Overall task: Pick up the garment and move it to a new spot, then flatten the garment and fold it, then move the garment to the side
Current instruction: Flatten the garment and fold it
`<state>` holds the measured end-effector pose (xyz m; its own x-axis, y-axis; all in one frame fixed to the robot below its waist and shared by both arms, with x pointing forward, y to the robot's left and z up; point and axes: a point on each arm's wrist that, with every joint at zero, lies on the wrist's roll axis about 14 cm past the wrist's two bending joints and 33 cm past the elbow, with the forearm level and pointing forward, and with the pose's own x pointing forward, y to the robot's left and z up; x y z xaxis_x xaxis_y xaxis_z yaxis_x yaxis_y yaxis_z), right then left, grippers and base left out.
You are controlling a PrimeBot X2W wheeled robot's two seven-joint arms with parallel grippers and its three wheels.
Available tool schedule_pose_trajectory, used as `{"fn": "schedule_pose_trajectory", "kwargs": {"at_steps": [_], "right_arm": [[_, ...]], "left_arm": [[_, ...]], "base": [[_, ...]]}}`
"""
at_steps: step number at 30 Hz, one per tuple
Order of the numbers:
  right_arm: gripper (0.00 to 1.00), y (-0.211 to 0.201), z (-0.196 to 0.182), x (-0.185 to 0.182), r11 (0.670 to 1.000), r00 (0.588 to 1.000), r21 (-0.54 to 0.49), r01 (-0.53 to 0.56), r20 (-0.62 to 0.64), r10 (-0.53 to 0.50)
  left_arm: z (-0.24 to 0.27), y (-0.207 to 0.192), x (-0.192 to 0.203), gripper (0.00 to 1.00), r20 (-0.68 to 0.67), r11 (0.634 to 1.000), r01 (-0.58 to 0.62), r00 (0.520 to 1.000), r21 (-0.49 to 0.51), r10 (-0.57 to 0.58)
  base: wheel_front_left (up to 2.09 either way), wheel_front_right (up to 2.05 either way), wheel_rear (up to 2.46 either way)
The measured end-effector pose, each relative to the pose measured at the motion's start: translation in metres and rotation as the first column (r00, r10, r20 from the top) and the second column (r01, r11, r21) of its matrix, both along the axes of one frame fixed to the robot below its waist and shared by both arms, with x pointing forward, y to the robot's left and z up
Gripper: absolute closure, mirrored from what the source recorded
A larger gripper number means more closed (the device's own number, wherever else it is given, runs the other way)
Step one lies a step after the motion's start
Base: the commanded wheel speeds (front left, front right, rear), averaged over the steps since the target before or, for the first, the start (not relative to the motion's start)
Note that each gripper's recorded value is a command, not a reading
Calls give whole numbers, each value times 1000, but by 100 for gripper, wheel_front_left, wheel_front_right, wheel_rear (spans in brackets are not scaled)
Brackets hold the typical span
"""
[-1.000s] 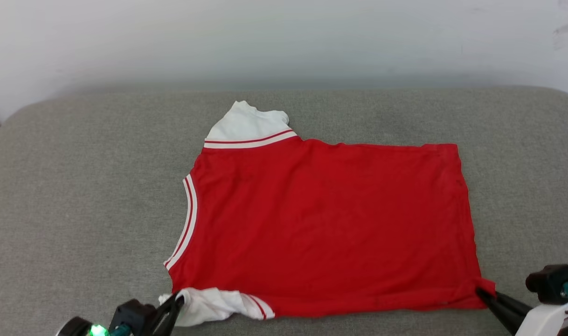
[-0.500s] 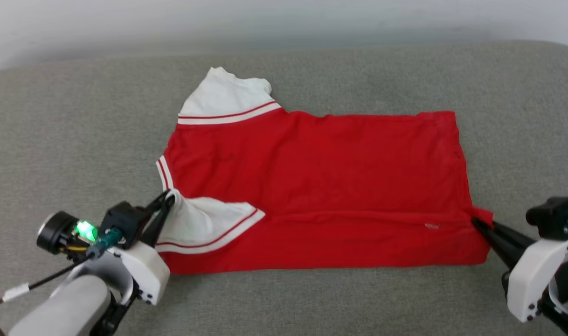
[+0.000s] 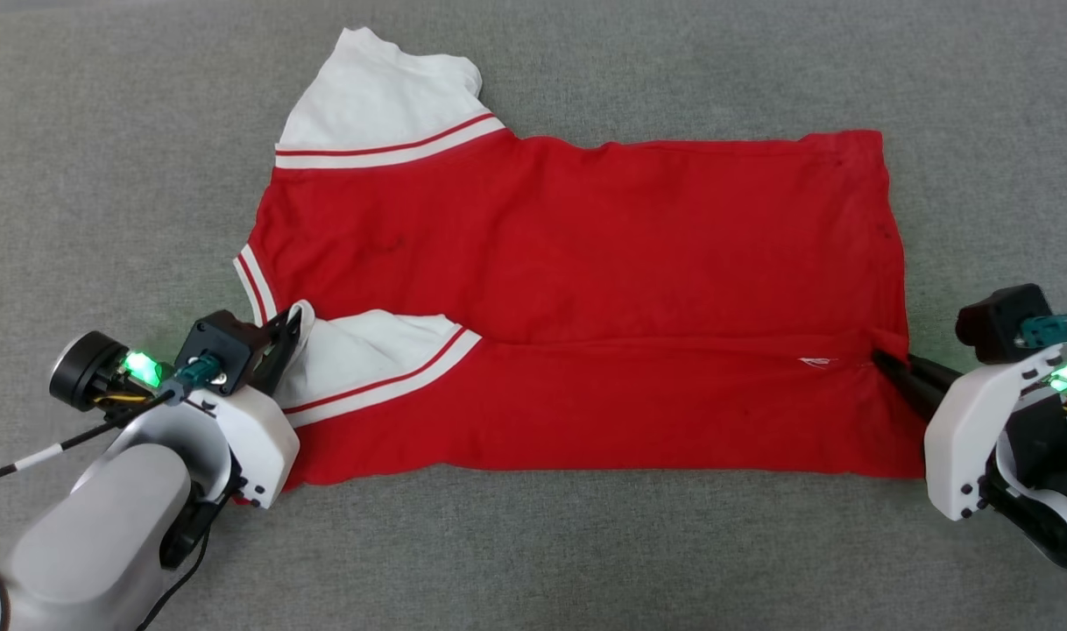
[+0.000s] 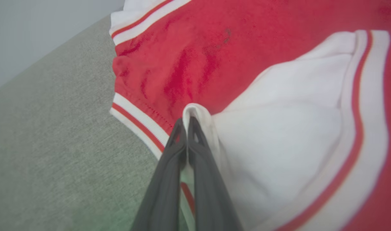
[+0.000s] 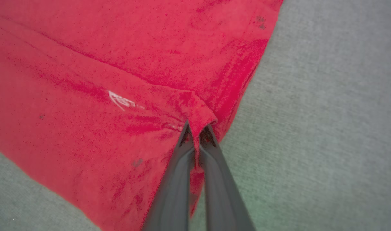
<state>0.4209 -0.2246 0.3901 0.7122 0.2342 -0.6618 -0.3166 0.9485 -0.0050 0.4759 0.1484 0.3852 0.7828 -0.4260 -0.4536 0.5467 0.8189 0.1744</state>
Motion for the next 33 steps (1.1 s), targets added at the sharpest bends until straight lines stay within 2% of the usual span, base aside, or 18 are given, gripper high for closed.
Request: {"fn": "schedule_pose_trajectory", "kwargs": {"at_steps": [3,7,8,9,10,18,23,27,33], "right_arm": [[100,-1,-18,-2,1000,998,-16,-4,-57,3],[100,1,-24,0,1000,998,-6,-3,-61,2],[83,1,-23,0,1000,998,0,2,-56,-2],[42,2,-23,0,1000,999,2,1,-49,-1],[0,3,-21,1,1000,999,4,-2,-37,2],[0,5,17,3,999,994,26,-22,111,19],[0,8,43,4,999,980,41,-33,198,24],[0,12,57,3,998,971,45,-42,237,30],[0,19,65,2,997,967,51,-49,254,35]], "left_arm": [[-13,1,3,100,-27,1000,-2,1000,-2,2],[-18,1,3,100,-39,1000,-5,999,-14,5],[-18,0,2,100,-39,1000,-7,999,-19,6],[-18,0,1,64,-40,1000,-8,999,-22,7],[-16,2,1,0,-34,1000,-13,999,-23,12],[21,15,-1,0,38,999,-36,999,-18,37],[68,25,9,0,105,999,-34,994,2,34],[83,31,6,0,42,999,-52,998,12,51],[85,33,-2,0,-169,997,-68,983,43,74]], "base": [[0,0,0],[0,0,0],[0,0,0],[0,0,0],[0,0,0],[0,0,0],[0,0,0],[0,0,0],[0,0,0]]}}
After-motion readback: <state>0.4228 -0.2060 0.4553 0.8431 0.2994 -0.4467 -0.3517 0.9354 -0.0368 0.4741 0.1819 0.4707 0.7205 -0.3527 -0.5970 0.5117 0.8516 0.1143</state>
